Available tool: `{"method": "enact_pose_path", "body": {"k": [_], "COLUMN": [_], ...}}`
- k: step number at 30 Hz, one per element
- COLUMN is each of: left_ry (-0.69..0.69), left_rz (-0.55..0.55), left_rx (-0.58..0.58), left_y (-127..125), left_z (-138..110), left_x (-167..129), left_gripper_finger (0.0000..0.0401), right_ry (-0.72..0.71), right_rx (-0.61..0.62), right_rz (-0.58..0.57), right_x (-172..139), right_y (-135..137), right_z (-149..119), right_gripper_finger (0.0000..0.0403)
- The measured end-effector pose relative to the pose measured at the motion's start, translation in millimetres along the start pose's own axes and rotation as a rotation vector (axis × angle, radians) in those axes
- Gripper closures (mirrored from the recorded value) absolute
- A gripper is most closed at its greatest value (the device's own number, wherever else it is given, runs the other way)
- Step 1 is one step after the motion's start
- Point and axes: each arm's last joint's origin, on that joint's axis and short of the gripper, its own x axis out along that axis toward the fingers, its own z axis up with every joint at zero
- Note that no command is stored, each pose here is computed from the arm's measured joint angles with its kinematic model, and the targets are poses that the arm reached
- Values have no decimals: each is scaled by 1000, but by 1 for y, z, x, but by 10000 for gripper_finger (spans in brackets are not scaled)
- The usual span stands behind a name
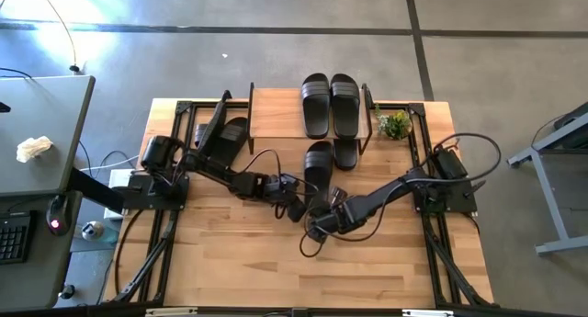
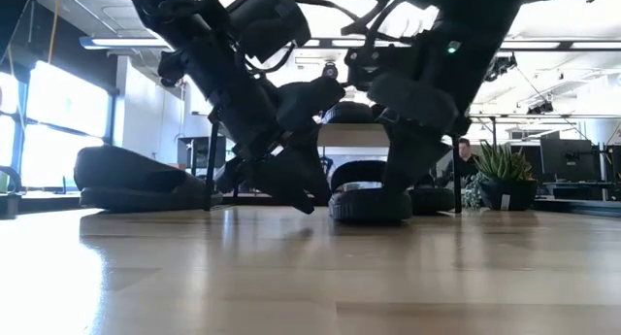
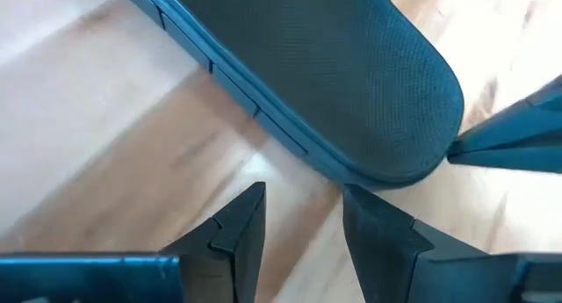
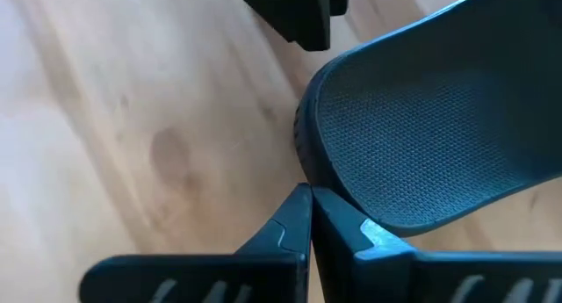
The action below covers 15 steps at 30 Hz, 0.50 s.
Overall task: Pick and place slides into the shelf
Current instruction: Put the black slipper under the shelf
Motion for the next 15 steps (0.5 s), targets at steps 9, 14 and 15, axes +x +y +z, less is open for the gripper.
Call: {"method": "enact_pose_path", "body": {"k": [9, 14, 15], "left_ry": [-24, -46, -50], "left_rz": [35, 29, 26], "left_rx": [-21, -24, -19], "left_y": [26, 33, 32], "left_z": [26, 35, 35], "left_x": [6, 7, 7], "left_gripper_finger": [263, 263, 263], "right_ry": [-2, 15, 16], "right_rx": [80, 137, 141], "right_rz": [-72, -128, -132], "right_x": [9, 13, 14], "right_y": [-19, -32, -33], "right_z": [12, 16, 17], "right_gripper_finger": [403, 403, 403]}}
